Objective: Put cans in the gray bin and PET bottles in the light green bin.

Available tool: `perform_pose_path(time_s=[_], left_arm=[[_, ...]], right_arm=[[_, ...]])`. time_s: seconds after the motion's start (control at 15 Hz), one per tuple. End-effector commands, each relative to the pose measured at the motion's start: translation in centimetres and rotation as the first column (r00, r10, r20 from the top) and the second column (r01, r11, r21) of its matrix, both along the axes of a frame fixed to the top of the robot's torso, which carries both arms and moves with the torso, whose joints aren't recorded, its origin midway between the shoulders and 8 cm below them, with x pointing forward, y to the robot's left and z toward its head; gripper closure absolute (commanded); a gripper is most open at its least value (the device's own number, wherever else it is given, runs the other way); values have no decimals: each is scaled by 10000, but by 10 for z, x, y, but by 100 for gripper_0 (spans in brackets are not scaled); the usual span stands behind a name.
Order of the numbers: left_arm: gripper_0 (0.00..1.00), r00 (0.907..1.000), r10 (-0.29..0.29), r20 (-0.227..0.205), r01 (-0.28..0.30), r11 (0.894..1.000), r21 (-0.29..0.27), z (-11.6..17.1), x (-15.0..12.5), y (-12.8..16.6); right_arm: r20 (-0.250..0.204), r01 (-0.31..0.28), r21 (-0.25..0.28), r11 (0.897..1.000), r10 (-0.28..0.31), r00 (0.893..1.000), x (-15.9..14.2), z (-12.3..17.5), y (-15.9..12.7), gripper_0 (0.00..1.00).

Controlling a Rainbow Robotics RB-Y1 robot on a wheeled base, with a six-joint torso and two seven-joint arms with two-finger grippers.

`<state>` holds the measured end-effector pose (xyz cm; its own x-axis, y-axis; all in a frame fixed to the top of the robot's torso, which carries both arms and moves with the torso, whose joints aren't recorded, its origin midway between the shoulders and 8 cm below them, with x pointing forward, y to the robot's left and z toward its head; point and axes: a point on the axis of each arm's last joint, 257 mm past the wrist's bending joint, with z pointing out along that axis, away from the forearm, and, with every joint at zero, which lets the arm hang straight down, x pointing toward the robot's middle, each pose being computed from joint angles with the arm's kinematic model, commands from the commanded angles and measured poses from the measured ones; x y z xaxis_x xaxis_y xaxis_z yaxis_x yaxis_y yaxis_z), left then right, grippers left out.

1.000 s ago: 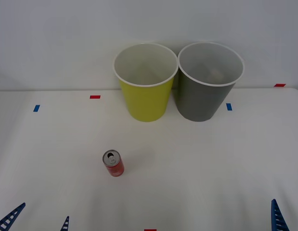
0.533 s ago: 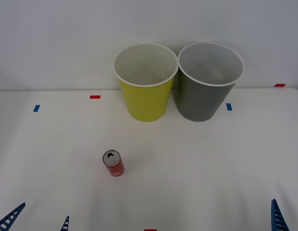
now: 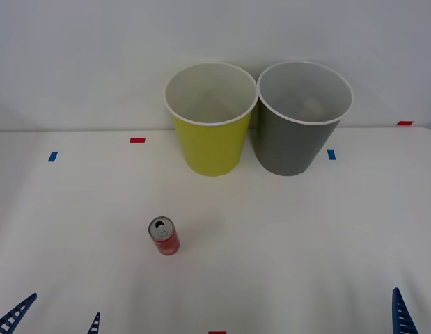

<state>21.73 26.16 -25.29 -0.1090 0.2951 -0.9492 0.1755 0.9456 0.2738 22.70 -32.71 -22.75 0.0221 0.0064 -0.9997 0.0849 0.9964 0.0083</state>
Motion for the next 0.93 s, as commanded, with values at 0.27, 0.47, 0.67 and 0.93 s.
perform_pose_path(time_s=[0.27,0.47,0.67,0.93], left_arm=[[0,10000,0,0,0,10000,0,0,0,0],[0,9996,-156,-234,157,9999,2,-18,-8,2],[0,9994,-338,11,338,9981,-522,-7,-6,5],[0,9884,-1516,-95,1508,9866,-625,-14,1,-4]], right_arm=[[0,0,0,10000,0,10000,0,0,0,0],[0,0,0,10000,0,10000,0,0,0,0],[0,0,0,10000,0,10000,0,0,0,0],[0,0,0,10000,0,10000,0,0,0,0]])
